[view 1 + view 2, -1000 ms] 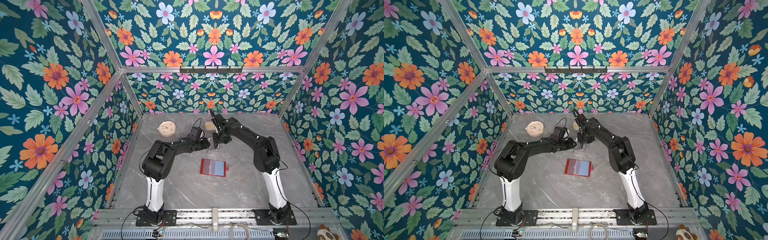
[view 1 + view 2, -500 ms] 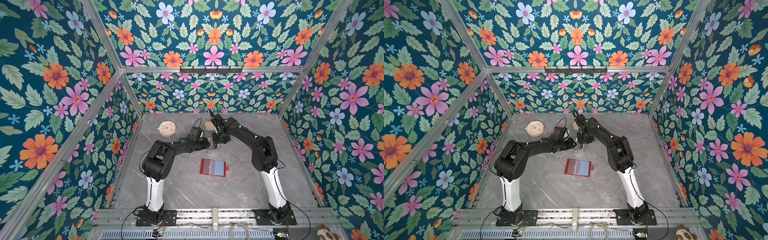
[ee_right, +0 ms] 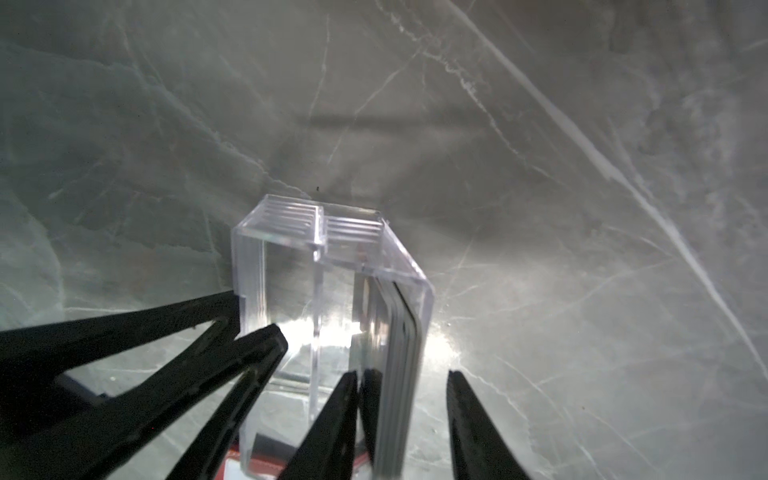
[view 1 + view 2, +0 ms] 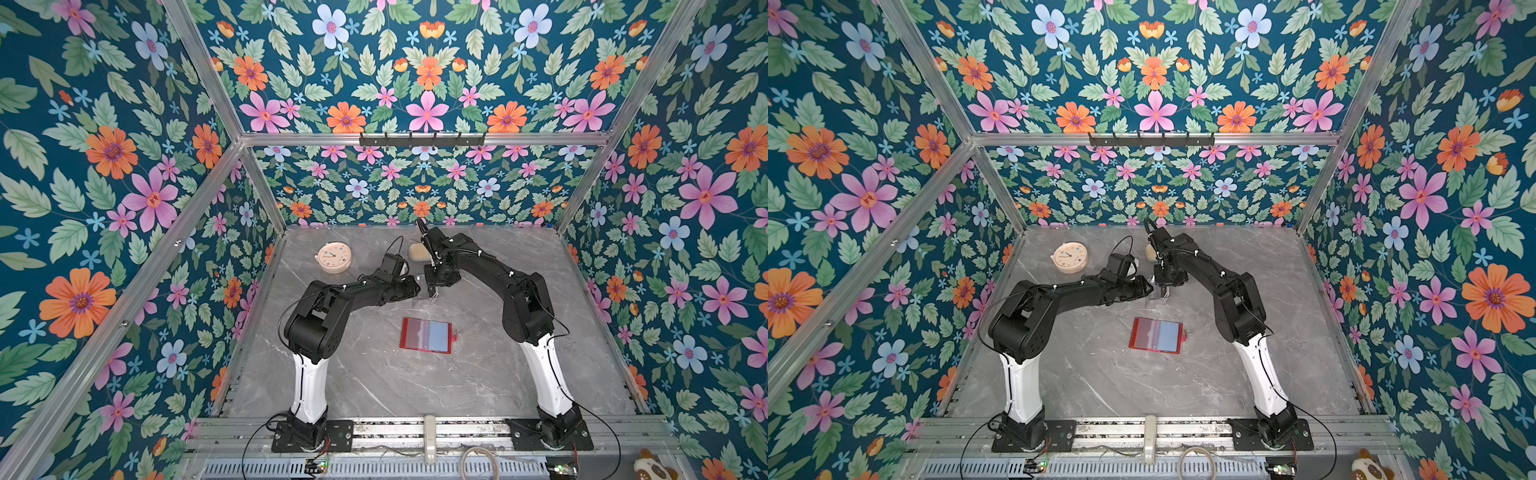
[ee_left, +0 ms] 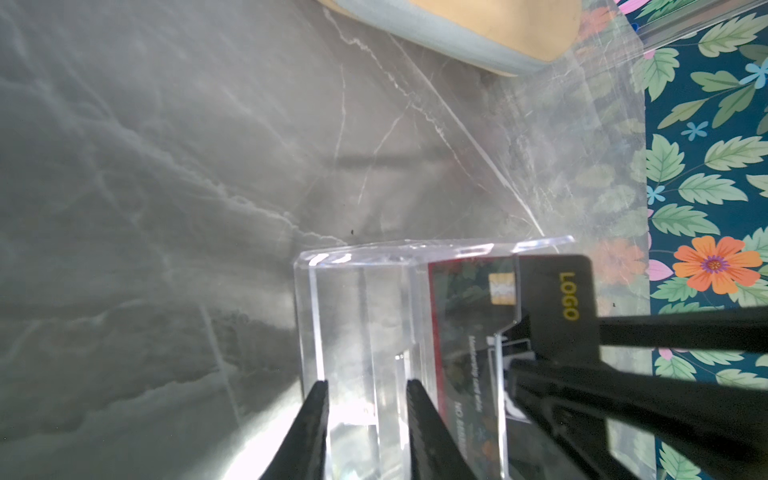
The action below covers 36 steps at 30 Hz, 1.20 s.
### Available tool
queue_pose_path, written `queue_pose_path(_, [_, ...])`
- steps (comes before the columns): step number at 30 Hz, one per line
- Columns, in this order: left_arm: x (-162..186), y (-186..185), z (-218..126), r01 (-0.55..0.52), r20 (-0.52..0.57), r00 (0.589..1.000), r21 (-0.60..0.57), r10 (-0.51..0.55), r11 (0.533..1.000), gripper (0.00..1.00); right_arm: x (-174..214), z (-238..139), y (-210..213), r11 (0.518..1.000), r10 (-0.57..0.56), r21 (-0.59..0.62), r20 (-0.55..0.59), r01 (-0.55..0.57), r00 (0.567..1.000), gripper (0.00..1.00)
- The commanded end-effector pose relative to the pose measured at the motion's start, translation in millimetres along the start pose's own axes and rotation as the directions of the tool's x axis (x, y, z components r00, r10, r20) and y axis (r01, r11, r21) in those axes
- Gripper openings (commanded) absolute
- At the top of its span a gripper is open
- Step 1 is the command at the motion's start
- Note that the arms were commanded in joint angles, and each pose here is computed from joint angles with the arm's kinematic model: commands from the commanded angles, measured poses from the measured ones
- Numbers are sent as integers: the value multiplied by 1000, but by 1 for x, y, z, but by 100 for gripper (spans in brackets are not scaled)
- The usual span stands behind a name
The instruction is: Put the credit cards into the card holder
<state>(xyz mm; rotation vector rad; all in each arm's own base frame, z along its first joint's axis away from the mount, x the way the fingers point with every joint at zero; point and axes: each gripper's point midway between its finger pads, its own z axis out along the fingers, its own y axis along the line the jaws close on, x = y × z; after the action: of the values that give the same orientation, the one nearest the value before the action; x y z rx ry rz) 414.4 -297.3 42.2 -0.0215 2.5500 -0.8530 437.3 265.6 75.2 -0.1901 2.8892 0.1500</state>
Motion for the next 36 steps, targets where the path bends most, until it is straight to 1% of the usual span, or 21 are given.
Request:
queue_pose_path(1, [14,27,2,16,-36,999,-113,-20,993,32,2,-9,-7,999,6,34,1,-6,1000,36])
queue_pose_path(12, [15,28,3,17,-37,999,-115,-21,993,32,1,-16,-11,998,3,56,10,-3,1000,29])
queue_pose_path(17, [15,28,3,19,-36,999,-118,-24,993,32,2,-18,-13,997,-2,73,10,1,1000,28])
queue_pose_path(23, [16,28,3,19,-38,999,-118,-24,993,32,2,-21,-12,996,-13,85,10,12,1000,23])
queue_pose_path(34, [18,27,4,22,-40,999,-117,-26,993,32,3,-24,-9,994,-32,104,8,31,999,22])
queue_pose_path(35, [18,27,4,22,-39,999,-117,-27,993,32,3,-25,-8,994,-34,104,10,33,999,22])
queue_pose_path(36, [18,27,4,23,-39,999,-118,-28,993,32,3,-25,-7,994,-36,103,10,35,999,19])
